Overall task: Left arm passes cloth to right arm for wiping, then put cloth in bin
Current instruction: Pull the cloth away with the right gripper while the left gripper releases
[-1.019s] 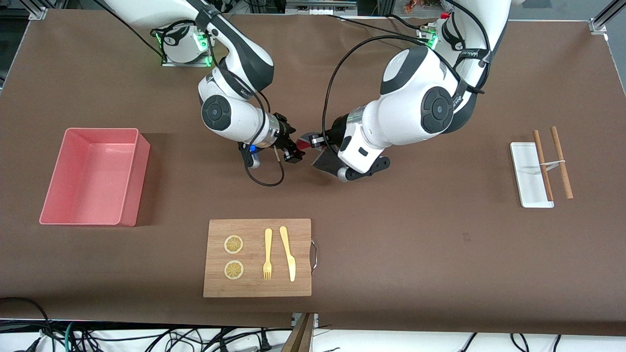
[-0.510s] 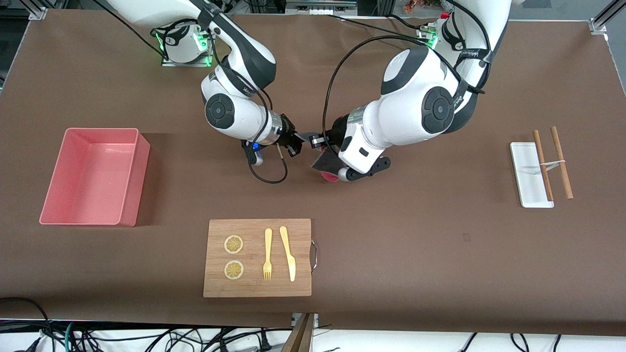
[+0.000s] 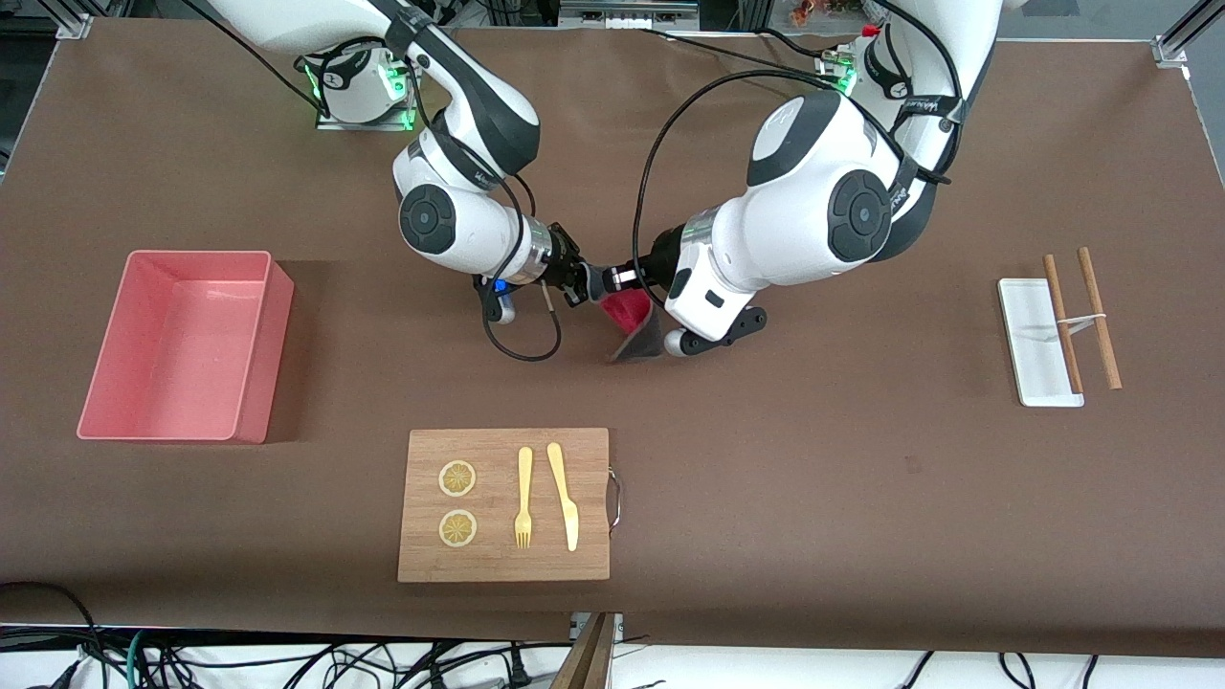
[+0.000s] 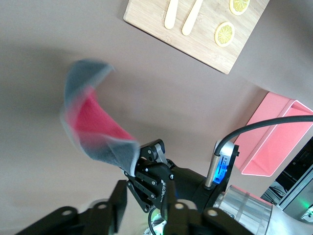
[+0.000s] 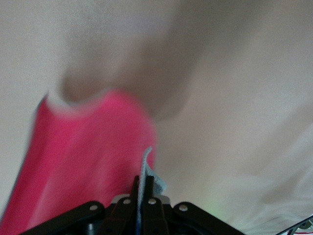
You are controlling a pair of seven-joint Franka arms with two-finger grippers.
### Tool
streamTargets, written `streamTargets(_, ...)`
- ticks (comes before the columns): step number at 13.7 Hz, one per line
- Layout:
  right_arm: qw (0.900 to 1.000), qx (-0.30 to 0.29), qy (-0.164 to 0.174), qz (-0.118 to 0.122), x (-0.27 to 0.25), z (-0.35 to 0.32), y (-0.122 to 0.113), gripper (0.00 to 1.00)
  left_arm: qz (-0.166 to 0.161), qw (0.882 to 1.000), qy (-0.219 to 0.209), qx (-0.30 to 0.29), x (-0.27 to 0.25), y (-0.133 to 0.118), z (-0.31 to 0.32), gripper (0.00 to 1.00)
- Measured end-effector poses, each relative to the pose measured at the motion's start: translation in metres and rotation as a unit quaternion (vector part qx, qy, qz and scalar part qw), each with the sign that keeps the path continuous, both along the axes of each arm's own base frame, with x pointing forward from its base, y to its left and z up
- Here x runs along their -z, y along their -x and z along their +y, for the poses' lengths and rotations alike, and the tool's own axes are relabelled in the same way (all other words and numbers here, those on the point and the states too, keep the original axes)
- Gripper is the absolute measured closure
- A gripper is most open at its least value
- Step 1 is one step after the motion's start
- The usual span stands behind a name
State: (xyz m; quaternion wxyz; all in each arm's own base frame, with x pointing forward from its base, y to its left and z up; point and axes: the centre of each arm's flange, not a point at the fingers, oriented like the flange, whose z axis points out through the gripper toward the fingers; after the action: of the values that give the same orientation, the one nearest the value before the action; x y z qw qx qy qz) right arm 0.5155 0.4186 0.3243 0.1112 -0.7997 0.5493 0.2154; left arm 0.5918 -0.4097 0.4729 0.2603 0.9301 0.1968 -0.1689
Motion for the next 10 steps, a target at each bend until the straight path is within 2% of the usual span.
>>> streamTargets(2,1.000,-0.022,0.000,0.000,-0.002,-0.001,0.001,0.98,-0.003,1.000,0.000,-0.003,-0.002,-0.003,0.003,0.34)
streamTargets(4,0.997,-0.070,0.009,0.021,0.002,-0.006,0.009,0.98,-0.006,1.000,-0.004,-0.005,-0.006,-0.006,0.009,0.12)
streamTargets(5,0.996,-0.088,0.013,0.030,0.006,-0.012,0.010,0.98,-0.007,1.000,-0.022,0.001,-0.005,-0.007,0.015,0.03)
streamTargets(7,0.993,-0.113,0.022,0.037,0.024,-0.036,0.004,0.98,-0.031,0.997,-0.071,0.015,-0.010,-0.009,0.030,0.00)
streamTargets(10,0.987,-0.152,0.027,0.038,0.054,-0.099,-0.021,0.98,-0.078,0.984,-0.155,0.038,-0.025,-0.008,0.050,0.00)
